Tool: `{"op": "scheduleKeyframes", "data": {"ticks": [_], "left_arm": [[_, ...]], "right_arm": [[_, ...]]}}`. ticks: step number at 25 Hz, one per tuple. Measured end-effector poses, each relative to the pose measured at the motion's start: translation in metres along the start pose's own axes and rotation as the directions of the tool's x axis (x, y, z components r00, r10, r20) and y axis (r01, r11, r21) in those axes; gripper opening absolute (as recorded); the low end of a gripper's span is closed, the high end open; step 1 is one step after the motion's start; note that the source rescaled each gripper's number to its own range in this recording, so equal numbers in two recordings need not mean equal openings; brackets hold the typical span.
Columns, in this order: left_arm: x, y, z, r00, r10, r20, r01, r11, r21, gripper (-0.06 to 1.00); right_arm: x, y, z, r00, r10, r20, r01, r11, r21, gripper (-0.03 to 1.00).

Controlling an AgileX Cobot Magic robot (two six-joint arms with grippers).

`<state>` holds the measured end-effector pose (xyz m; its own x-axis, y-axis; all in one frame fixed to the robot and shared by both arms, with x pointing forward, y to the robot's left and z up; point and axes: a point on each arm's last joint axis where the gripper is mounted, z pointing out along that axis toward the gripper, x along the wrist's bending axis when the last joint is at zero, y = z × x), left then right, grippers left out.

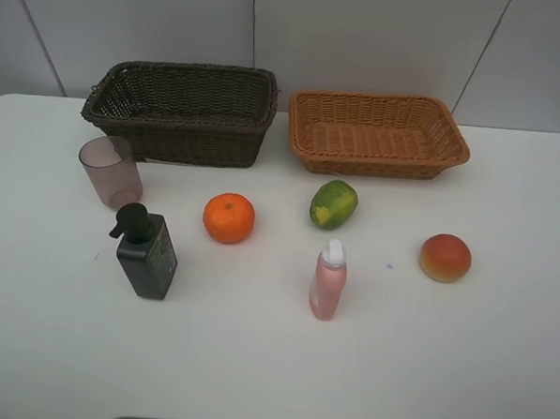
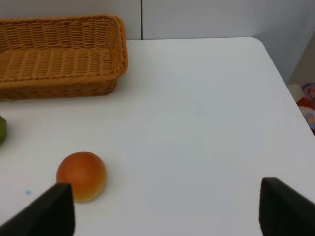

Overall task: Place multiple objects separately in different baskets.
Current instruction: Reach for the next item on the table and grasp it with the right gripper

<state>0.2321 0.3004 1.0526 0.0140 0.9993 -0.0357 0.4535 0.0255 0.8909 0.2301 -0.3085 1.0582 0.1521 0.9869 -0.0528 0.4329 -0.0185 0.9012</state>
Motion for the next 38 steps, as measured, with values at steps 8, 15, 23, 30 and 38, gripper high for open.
{"op": "scheduleKeyframes", "data": {"ticks": [8, 15, 23, 30, 38], "left_arm": [[0.000, 0.000, 0.000, 1.000, 0.000, 0.000, 0.000, 1.000, 0.000, 1.00], [0.000, 0.000, 0.000, 1.000, 0.000, 0.000, 0.000, 1.000, 0.000, 1.00], [0.000, 0.000, 0.000, 1.000, 0.000, 0.000, 0.000, 1.000, -0.001, 1.00], [0.000, 0.000, 0.000, 1.000, 0.000, 0.000, 0.000, 1.000, -0.001, 1.00], [0.000, 0.000, 0.000, 1.000, 0.000, 0.000, 0.000, 1.000, -0.001, 1.00]], "right_arm": [[0.000, 0.000, 0.000, 1.000, -0.004, -0.008, 0.004, 1.000, 0.000, 0.68], [0.002, 0.022, 0.017, 1.000, -0.023, -0.006, 0.024, 0.991, 0.132, 0.68], [0.007, 0.098, 0.059, 0.999, -0.044, -0.012, 0.046, 0.955, 0.294, 0.68], [0.019, 0.150, 0.147, 0.998, -0.053, -0.027, 0.059, 0.912, 0.406, 0.68], [0.037, 0.116, 0.239, 0.998, -0.023, -0.052, 0.052, 0.749, 0.660, 0.68]]}}
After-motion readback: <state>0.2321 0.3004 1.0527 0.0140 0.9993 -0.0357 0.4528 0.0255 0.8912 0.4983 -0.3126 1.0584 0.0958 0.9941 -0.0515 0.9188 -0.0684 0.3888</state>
